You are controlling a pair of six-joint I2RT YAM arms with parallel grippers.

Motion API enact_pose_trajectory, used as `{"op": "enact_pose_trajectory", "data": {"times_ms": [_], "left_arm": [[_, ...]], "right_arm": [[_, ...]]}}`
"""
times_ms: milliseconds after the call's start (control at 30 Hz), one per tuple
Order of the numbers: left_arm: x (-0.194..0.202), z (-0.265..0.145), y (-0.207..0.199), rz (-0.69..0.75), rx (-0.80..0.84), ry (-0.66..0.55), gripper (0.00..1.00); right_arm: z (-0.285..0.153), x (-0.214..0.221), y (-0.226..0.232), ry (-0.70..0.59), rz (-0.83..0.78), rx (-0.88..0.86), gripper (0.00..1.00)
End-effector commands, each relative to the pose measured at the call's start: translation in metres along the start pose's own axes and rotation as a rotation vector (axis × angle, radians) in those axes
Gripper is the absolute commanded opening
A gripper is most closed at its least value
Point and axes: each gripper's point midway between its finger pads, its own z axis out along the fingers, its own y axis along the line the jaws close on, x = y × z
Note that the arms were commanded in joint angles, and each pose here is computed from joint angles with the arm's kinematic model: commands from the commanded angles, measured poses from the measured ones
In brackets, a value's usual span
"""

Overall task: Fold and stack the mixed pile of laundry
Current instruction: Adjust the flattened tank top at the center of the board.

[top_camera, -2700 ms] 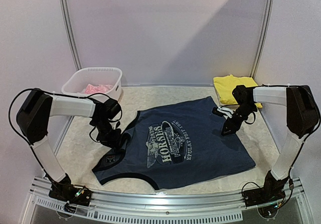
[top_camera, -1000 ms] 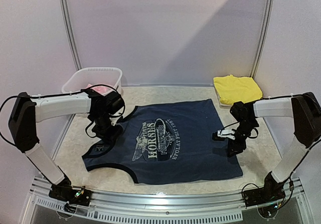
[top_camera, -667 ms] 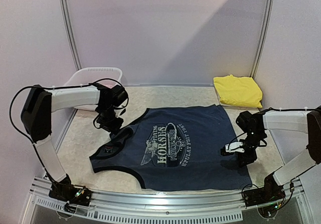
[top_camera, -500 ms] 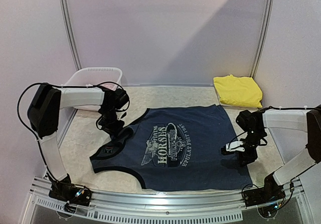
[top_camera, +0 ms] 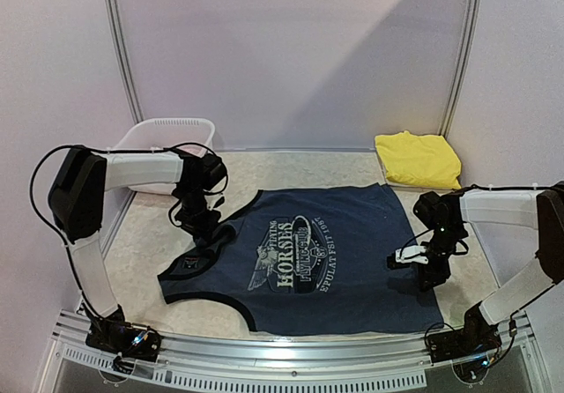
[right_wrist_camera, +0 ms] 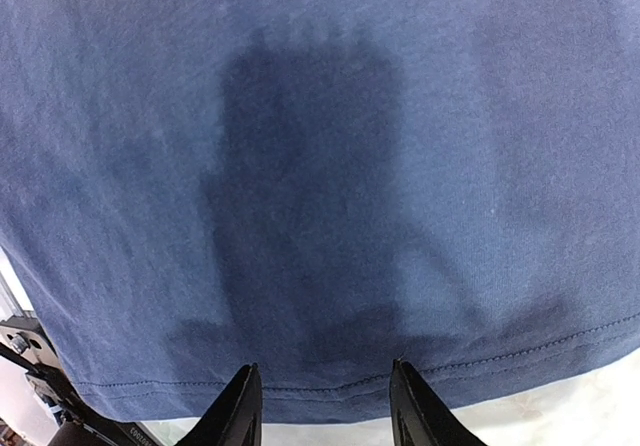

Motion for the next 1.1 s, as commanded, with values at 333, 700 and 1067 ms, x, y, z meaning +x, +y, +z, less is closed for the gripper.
{"op": "enact_pose_trajectory", "data": {"times_ms": [333,700,1067], "left_arm": [[0.011,0.011,0.003,0.013,-0.011,0.075,0.34],[0.007,0.002,0.022,0.041,-0.119,0.069,0.11],[-0.035,-0.075,0.056,0.09,-0.309,-0.122,0.0]], "right_arm": [[-0.002,-0.004,0.0,-0.023,0.023,-0.011,0.44],[-0.002,-0.005,0.001,-0.027,0.032,-0.014,0.44],[0.004,-0.003,0.001,-0.019,0.04,-0.017,0.43]]}}
